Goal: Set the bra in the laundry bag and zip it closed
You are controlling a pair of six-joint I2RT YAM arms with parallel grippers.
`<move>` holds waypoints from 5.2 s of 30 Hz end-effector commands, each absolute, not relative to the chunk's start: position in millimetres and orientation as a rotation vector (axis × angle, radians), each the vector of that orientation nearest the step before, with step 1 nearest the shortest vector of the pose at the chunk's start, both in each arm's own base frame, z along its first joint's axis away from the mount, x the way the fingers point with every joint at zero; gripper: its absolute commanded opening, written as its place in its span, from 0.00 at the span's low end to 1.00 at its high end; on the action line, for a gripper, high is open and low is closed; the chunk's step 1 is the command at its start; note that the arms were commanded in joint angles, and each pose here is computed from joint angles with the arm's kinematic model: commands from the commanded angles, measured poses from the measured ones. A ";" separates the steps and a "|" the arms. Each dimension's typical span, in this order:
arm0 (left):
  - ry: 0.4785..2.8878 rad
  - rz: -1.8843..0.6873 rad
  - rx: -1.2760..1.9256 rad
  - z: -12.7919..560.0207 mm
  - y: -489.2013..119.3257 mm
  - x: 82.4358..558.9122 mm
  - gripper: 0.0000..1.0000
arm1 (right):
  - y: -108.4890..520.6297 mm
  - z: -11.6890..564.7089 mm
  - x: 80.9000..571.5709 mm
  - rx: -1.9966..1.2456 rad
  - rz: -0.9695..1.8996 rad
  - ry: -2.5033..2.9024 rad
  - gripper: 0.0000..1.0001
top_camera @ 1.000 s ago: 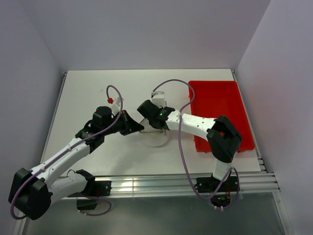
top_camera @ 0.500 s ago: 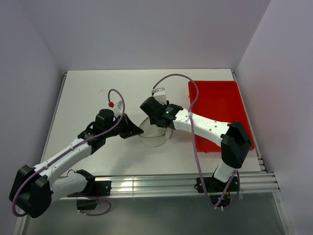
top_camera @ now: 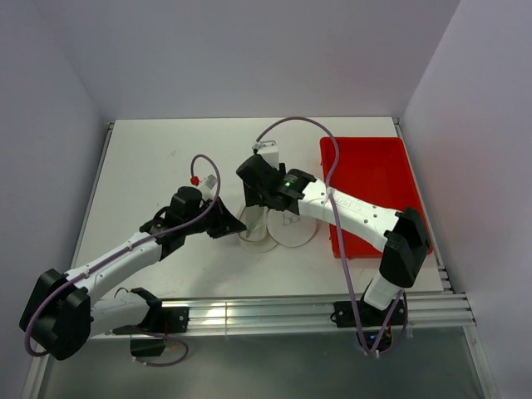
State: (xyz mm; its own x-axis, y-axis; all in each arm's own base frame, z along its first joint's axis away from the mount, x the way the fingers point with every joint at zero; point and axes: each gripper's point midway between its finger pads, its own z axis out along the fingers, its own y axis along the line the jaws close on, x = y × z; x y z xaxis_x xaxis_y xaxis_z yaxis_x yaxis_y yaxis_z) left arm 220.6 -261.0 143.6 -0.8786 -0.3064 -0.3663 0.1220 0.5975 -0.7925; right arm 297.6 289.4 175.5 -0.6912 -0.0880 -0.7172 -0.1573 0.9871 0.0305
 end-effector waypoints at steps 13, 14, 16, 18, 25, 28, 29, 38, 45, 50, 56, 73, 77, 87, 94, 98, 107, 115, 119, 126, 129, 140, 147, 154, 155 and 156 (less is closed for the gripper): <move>2.419 -0.987 -0.499 83.7 -192.2 261.3 0.00 | 216.0 193.7 301.0 0.060 0.273 2.263 0.75; 2.423 -0.956 -0.509 79.8 -189.3 263.4 0.00 | 209.3 183.5 300.8 0.072 0.258 2.276 0.75; 2.441 -0.930 -0.528 70.7 -187.2 264.8 0.00 | 211.5 177.8 303.9 0.072 0.301 2.278 0.76; 2.454 -0.887 -0.551 62.0 -183.2 268.3 0.00 | 209.9 163.5 309.3 0.075 0.339 2.285 0.77; 2.496 -0.816 -0.611 41.4 -173.1 278.6 0.00 | 193.8 132.3 317.6 0.100 0.411 2.292 0.82; 2.506 -0.812 -0.615 35.9 -174.1 280.6 0.00 | 183.9 128.0 320.5 0.142 0.443 2.279 0.82; 2.513 -0.811 -0.617 33.7 -174.3 280.3 0.00 | 179.2 126.1 321.5 0.177 0.441 2.278 0.82; 2.515 -0.795 -0.610 31.7 -173.0 281.9 0.00 | 161.4 120.6 345.3 0.394 0.471 2.246 0.81; 2.532 -0.806 -0.609 27.7 -174.7 279.4 0.00 | 191.2 125.8 352.4 0.312 0.692 2.234 0.81; 2.533 -0.805 -0.601 27.8 -175.1 280.3 0.00 | 191.5 108.7 345.7 0.324 0.725 2.249 0.81; 2.545 -0.811 -0.601 25.6 -176.3 279.0 0.00 | 188.6 93.8 345.1 0.434 0.845 2.263 0.80; 2.471 -0.842 -0.548 49.4 -181.3 286.2 0.00 | 203.6 164.4 289.8 0.389 1.166 2.112 0.67; 2.471 -0.841 -0.502 61.6 -192.1 280.7 0.00 | 206.0 187.3 279.4 0.359 1.147 2.106 0.67; 2.484 -0.843 -0.416 73.2 -217.2 272.5 0.00 | 222.7 190.7 299.6 0.318 0.959 2.154 0.67; 2.540 -0.771 -0.599 23.5 -164.6 281.7 0.00 | 182.1 155.3 322.6 0.386 0.666 2.206 0.68; 2.559 -0.723 -0.622 11.7 -155.9 280.2 0.00 | 166.3 123.0 336.5 0.441 0.533 2.251 0.68; 2.579 -0.719 -0.621 -0.8 -156.9 280.5 0.00 | 167.9 63.4 343.1 0.474 0.479 2.372 0.52; 2.580 -0.733 -0.610 -0.3 -158.1 278.7 0.00 | 180.1 47.1 333.6 0.453 0.587 2.384 0.53; 2.568 -0.728 -0.600 5.2 -157.5 280.8 0.00 | 193.0 39.6 318.2 0.415 0.705 2.417 0.45; 2.547 -0.732 -0.587 12.4 -157.6 284.3 0.00 | 208.9 44.5 287.9 0.348 0.907 2.424 0.23; 2.555 -0.726 -0.591 9.4 -156.5 281.6 0.00 | 218.0 58.8 274.9 0.306 1.030 2.391 0.19; 2.552 -0.751 -0.591 9.5 -159.9 278.1 0.00 | 233.4 140.5 254.5 0.212 1.286 2.213 0.17; 2.542 -0.770 -0.552 20.9 -174.8 270.5 0.00 | 254.2 157.3 252.2 0.206 1.337 2.199 0.17; 2.534 -0.795 -0.506 28.9 -191.3 262.5 0.00 | 293.4 165.1 250.5 0.202 1.372 2.213 0.17; 2.551 -0.783 -0.517 27.7 -189.8 257.2 0.00 | 299.8 165.9 247.0 0.204 1.375 2.222 0.17; 2.552 -0.784 -0.516 28.4 -190.5 255.6 0.00 | 301.3 167.2 251.2 0.225 1.350 2.214 0.17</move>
